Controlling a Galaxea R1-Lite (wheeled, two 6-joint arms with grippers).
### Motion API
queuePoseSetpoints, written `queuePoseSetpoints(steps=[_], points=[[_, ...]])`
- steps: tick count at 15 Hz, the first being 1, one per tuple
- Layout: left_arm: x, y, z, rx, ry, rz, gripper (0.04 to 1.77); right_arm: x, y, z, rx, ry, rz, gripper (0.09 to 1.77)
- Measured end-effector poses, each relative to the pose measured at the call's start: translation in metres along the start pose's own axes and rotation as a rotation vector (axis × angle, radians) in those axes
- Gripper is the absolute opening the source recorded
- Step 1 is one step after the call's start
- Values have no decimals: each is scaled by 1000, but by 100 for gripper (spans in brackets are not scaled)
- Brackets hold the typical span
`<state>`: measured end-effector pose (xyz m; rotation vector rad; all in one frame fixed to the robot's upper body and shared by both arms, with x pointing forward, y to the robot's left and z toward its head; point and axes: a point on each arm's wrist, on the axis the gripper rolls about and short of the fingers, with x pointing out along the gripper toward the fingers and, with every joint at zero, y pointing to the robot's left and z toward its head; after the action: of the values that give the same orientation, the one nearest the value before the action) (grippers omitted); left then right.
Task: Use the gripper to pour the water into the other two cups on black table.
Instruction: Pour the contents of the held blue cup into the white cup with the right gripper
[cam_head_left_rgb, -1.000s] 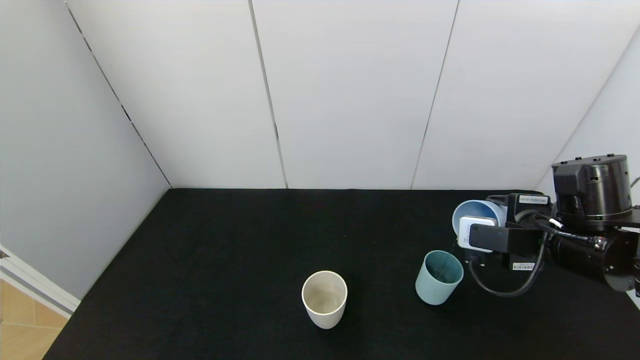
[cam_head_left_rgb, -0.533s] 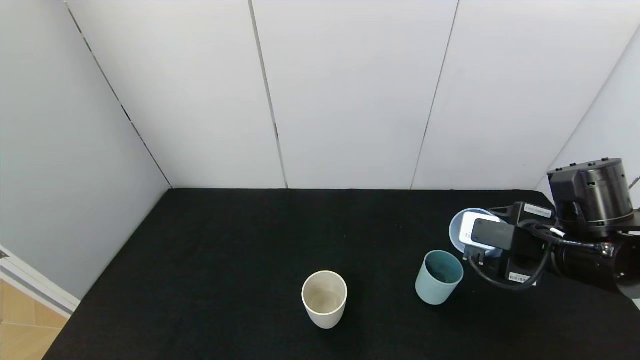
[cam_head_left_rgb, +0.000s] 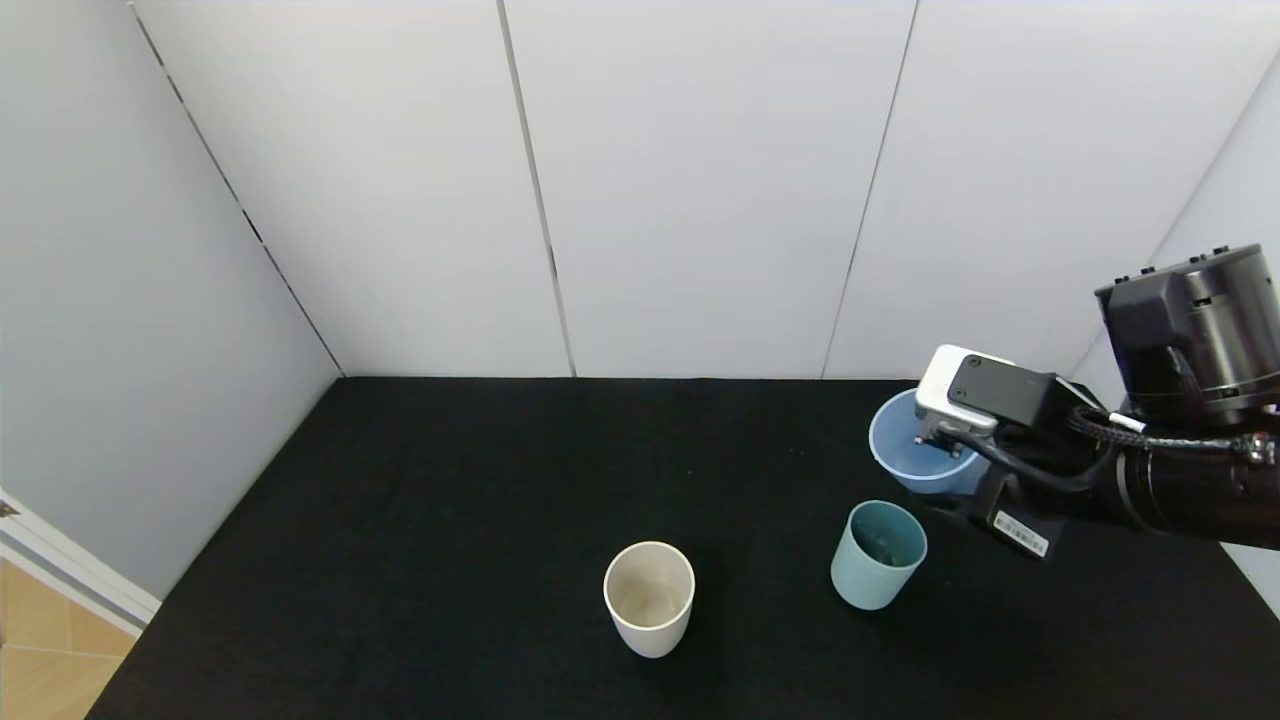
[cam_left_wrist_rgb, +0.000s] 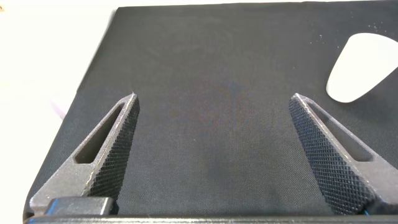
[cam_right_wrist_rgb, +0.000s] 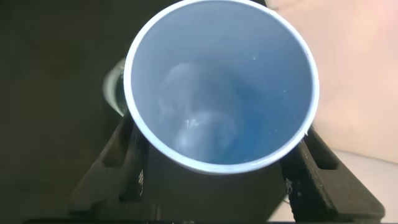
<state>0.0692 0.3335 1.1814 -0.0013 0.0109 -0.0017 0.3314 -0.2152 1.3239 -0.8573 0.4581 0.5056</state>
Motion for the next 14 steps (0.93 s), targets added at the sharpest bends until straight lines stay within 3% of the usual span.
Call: queuePoseSetpoints(steps=[7, 9, 14], points=[[0, 0, 0, 0, 0, 0, 172, 6, 30, 58, -11, -121, 96, 125], [0, 0, 0, 0, 0, 0, 172, 13, 42, 68, -37, -127, 120, 125], [0, 0, 0, 0, 0, 0, 172, 32, 70, 89, -92, -103, 107, 125]])
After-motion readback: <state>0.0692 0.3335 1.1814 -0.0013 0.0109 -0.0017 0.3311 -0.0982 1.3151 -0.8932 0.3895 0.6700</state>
